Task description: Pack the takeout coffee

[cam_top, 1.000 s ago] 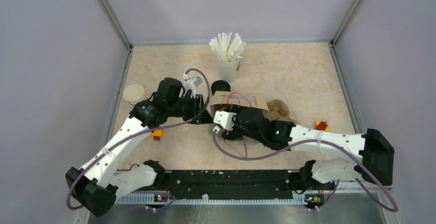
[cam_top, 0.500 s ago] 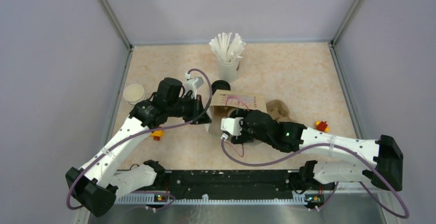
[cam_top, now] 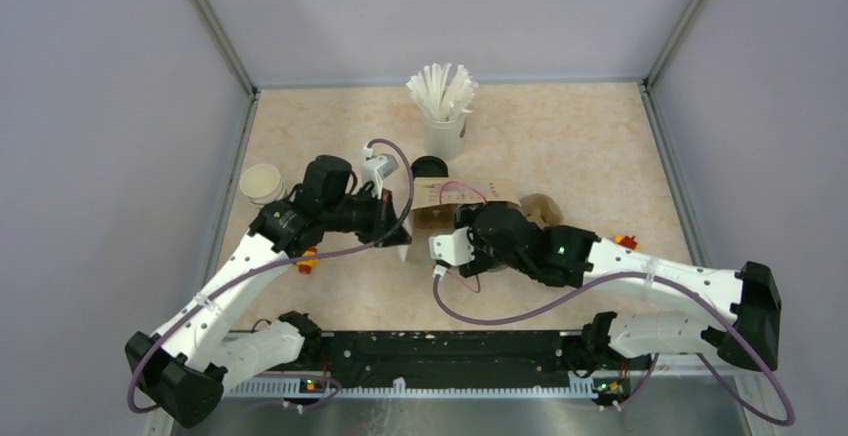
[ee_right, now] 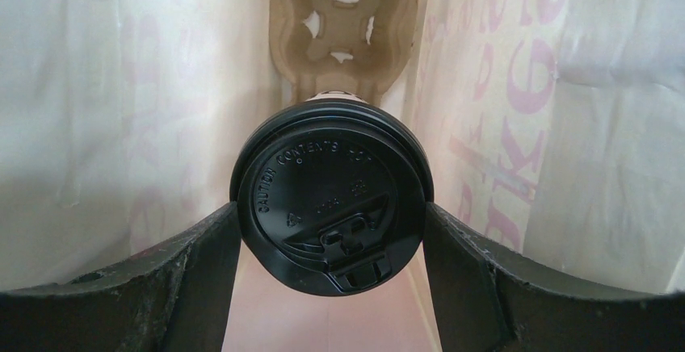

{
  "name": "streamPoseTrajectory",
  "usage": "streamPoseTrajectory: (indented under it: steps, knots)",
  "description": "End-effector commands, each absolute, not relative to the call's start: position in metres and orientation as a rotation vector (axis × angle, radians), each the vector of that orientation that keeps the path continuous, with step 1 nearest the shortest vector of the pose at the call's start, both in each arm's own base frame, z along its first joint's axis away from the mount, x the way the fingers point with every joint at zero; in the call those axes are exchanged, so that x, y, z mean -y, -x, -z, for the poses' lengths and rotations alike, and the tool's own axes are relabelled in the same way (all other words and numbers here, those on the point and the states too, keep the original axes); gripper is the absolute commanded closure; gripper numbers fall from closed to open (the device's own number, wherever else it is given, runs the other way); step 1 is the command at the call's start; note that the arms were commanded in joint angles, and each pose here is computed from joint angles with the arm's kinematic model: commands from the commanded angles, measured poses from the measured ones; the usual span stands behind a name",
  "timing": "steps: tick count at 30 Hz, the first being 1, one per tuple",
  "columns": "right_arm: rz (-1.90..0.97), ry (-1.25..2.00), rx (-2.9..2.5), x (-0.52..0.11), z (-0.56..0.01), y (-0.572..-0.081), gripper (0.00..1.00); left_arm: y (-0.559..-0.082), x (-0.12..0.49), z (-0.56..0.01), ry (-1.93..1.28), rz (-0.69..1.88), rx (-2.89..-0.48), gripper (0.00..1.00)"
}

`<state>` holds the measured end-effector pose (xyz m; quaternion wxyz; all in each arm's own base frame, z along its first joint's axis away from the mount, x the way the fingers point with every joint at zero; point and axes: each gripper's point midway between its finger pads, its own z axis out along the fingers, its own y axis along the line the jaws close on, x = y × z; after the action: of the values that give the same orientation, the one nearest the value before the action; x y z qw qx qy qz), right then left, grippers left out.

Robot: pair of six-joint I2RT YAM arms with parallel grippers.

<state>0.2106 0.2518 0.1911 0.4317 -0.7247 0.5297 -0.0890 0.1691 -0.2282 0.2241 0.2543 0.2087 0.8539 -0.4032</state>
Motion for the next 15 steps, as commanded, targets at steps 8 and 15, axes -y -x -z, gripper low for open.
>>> streamPoseTrajectory:
  steps: [8, 15]
  knots:
    - [0.212, 1.746, -1.341, -0.267, -0.215, -0.229, 0.33, -0.158, 0.234, -0.243, -0.706, 1.179, -2.139, 1.0]
    - [0.244, 1.791, -1.298, -0.262, -0.202, -0.239, 0.33, -0.152, 0.237, -0.247, -0.755, 1.218, -2.12, 1.0]
